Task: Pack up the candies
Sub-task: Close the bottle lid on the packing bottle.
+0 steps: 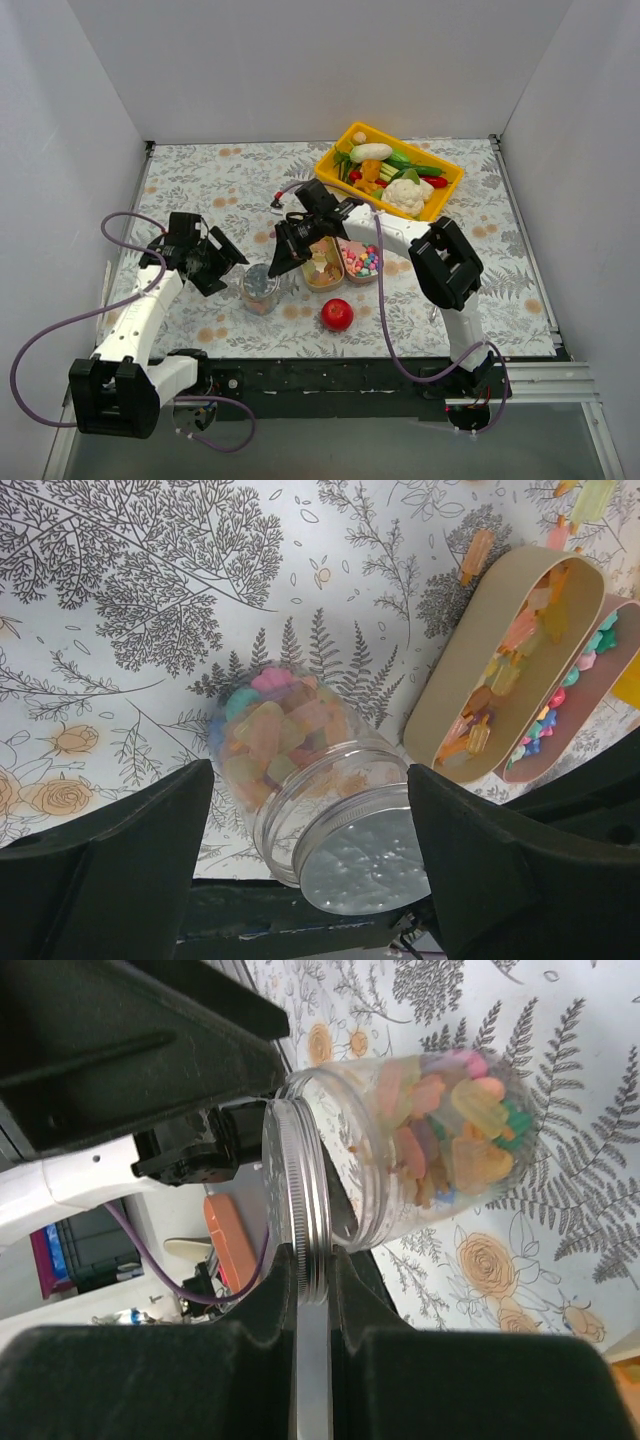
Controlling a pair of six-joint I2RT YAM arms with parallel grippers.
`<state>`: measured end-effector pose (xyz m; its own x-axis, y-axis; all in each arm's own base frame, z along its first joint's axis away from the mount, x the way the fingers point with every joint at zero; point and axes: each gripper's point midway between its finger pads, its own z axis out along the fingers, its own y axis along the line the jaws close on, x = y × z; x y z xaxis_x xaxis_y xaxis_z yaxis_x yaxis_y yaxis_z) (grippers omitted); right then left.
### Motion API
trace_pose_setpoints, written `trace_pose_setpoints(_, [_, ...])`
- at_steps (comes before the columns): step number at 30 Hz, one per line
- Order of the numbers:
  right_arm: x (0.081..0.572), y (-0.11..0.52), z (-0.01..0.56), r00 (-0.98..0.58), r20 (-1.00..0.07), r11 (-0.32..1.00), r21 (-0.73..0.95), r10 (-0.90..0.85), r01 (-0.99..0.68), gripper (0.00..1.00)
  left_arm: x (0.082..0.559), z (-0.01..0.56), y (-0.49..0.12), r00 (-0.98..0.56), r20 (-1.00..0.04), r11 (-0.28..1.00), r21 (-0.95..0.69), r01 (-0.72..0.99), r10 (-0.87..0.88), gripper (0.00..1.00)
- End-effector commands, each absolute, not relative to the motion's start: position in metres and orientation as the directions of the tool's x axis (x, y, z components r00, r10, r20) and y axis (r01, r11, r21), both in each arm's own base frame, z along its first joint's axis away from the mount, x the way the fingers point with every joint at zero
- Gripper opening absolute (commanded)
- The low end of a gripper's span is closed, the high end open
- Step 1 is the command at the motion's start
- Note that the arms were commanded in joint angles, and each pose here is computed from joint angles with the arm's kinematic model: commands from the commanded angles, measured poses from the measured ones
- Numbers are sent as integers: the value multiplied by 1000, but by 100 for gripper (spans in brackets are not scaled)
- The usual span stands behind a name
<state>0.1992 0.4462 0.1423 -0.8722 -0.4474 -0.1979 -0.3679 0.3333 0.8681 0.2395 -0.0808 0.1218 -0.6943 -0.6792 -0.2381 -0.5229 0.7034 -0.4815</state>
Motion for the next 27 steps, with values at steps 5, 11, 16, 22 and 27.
trace_pose_setpoints(5, [206, 451, 119, -871, -188, 400, 831, -454, -388, 2, 242, 105, -82, -682, -174, 669, -470, -576, -710, 78])
trace_pose_setpoints(11, [200, 451, 115, -859, -188, 410, 817, -476, -406, 6, 249, 103, -71, -652, -171, 646, -456, -613, -739, 83])
trace_pose_setpoints(16, [194, 451, 108, -855, -161, 425, 813, -493, -398, 13, 256, 107, -67, -632, -166, 623, -477, -620, -757, 84])
trace_pose_setpoints(22, [194, 454, 105, -850, -151, 430, 810, -505, -399, 23, 256, 105, -73, -648, -142, 620, -495, -608, -749, 84])
trace_pose_setpoints(27, [192, 454, 100, -852, -113, 441, 816, -512, -373, 31, 254, 100, -71, -632, -106, 587, -511, -628, -768, 83])
